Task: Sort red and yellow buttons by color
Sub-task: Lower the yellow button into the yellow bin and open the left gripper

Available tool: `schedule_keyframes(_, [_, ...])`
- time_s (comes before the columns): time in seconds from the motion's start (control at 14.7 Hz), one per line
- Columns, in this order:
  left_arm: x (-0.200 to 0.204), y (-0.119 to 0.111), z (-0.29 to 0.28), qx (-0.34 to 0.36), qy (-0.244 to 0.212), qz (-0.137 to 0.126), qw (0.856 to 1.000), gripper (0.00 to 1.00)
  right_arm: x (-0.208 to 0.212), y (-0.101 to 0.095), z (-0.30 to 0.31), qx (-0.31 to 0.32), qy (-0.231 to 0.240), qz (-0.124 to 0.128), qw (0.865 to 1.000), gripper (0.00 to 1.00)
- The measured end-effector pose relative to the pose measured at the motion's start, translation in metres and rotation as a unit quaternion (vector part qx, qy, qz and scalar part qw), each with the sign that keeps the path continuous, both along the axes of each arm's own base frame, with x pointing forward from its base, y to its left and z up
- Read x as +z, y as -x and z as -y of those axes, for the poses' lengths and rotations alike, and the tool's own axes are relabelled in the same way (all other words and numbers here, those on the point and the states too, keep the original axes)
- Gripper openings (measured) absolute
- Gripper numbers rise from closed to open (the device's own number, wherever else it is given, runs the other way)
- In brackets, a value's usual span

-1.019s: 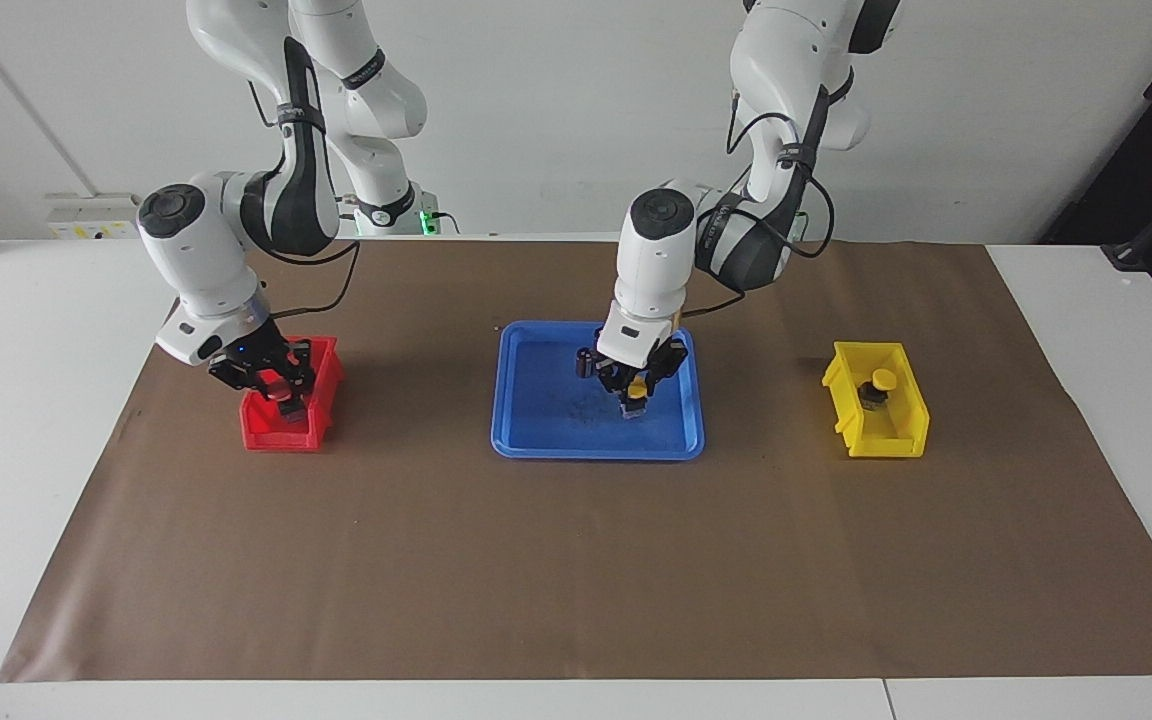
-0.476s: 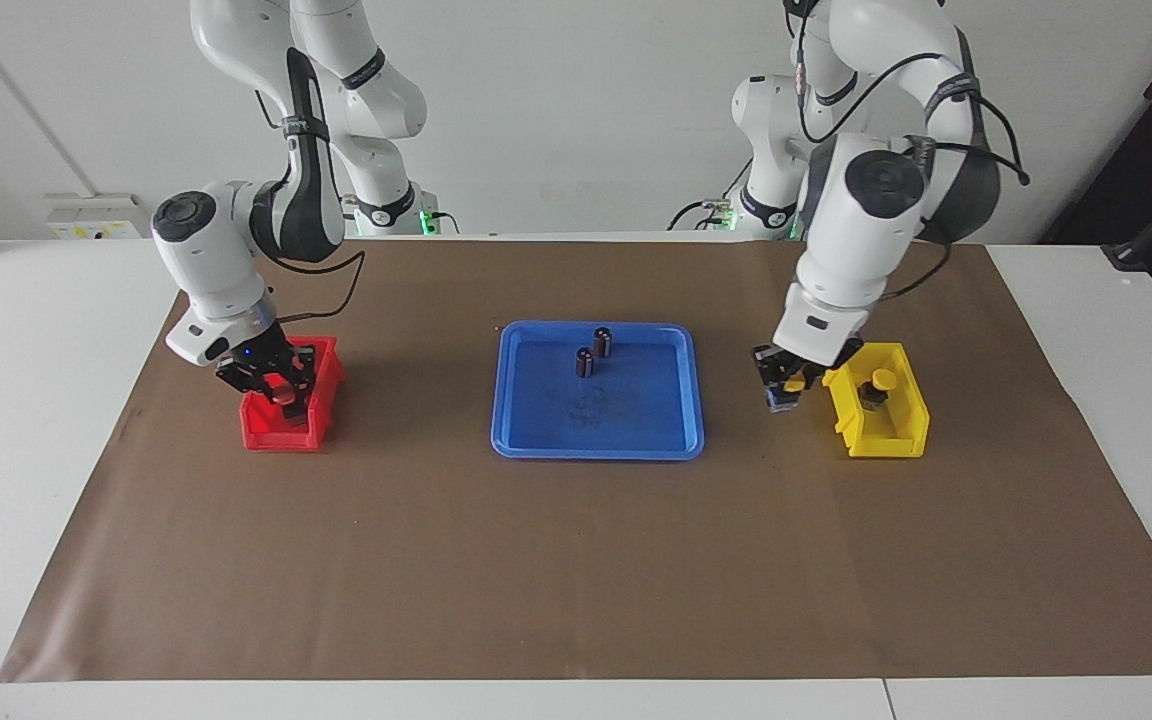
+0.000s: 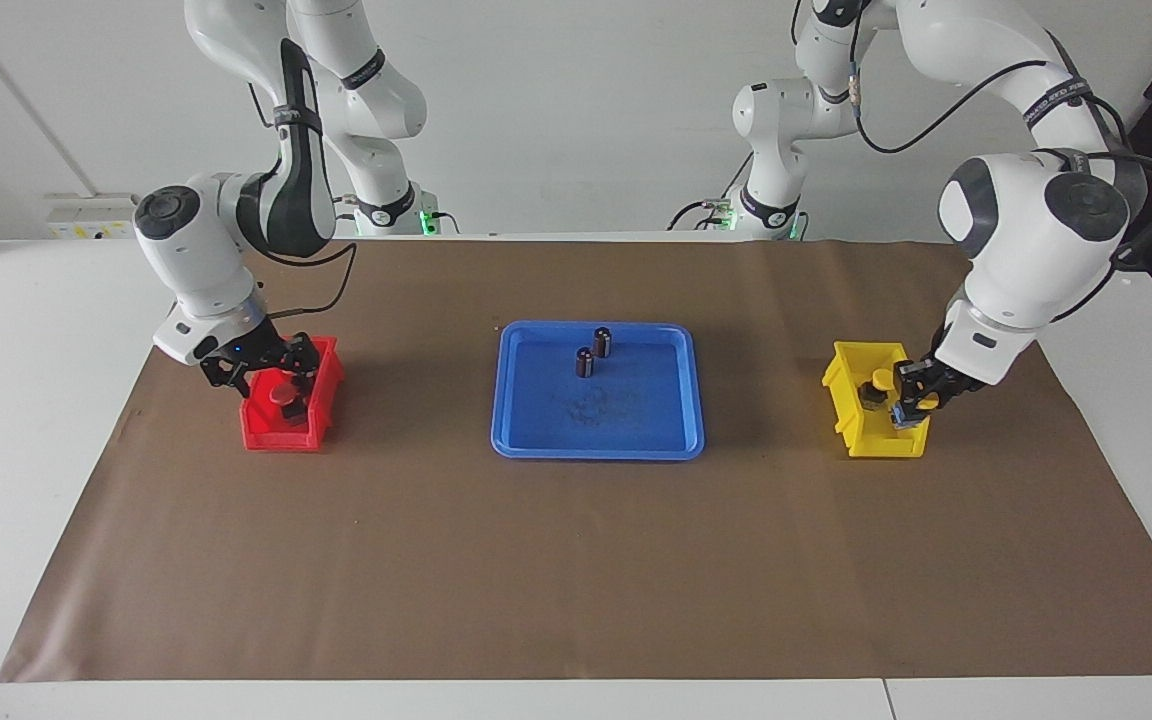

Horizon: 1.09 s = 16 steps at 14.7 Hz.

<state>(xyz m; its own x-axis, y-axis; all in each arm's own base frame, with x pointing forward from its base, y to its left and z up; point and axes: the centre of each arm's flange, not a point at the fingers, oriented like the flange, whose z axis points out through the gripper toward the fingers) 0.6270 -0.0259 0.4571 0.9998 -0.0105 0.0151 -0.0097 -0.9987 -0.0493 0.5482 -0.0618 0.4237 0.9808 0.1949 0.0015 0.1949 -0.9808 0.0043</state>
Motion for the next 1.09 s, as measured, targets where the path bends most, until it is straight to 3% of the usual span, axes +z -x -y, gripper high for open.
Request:
schedule_keyframes(0.2, [-0.024,0.008,0.001,-0.004,0.000,-0.005,1.000,0.41,0.090,-0.009,-0.017,-0.021,0.000,-0.014,1.000,1.00])
schedule_keyframes(0.48, [-0.047,0.029,-0.004,-0.009,0.000,-0.017,1.000,0.41,0.178,0.004,-0.033,-0.072,0.002,-0.024,0.997,1.00])
schedule_keyframes(1.09, [-0.077,0.046,-0.002,-0.019,0.002,0.005,1.000,0.41,0.187,0.011,-0.021,-0.089,0.002,-0.057,0.994,1.00])
